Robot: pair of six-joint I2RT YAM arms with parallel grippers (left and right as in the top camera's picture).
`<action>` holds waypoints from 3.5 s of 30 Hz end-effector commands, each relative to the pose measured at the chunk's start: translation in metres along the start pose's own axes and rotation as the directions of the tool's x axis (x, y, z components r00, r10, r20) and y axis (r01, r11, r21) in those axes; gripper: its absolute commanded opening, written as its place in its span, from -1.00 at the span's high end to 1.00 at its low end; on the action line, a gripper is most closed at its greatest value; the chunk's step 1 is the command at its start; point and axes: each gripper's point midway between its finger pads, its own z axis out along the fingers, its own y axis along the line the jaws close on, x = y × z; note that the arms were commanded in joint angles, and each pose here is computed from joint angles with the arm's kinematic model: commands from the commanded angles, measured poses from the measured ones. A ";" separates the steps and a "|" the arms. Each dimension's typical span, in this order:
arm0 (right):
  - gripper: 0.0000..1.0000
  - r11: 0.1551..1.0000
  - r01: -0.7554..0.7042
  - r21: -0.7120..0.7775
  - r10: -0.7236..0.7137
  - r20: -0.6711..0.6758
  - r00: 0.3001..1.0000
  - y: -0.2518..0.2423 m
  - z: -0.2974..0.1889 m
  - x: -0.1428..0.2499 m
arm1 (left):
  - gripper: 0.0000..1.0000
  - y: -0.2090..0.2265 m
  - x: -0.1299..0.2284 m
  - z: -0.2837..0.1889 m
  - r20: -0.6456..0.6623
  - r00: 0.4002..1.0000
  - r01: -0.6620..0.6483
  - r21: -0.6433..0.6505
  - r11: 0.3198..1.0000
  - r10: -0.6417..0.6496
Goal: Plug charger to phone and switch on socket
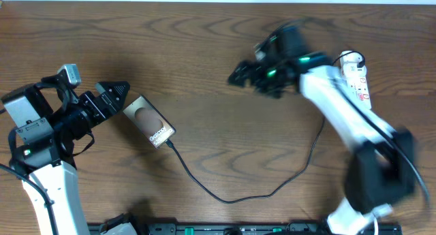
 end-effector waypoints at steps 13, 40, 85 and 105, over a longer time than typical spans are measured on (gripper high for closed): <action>-0.99 0.986 -0.127 0.112 0.040 0.577 0.816 -0.152 -0.293 -0.083 | -0.85 -0.002 0.000 0.000 -0.004 0.999 -0.042 0.017 0.999 0.043; -0.99 0.993 -0.066 0.099 0.063 0.027 0.998 -0.327 -0.144 -0.097 | -0.85 0.009 0.006 0.009 -0.048 0.999 -0.012 0.005 1.000 0.012; -0.99 0.983 -0.051 0.175 0.062 -0.057 0.996 -0.304 -0.093 -0.103 | -0.85 0.022 0.011 0.019 -0.093 0.995 0.039 -0.009 0.999 -0.040; -0.99 0.989 -0.096 0.116 0.104 -0.063 0.993 -0.299 -0.082 -0.097 | -0.86 0.022 0.011 0.019 -0.093 0.995 0.039 -0.008 0.999 -0.039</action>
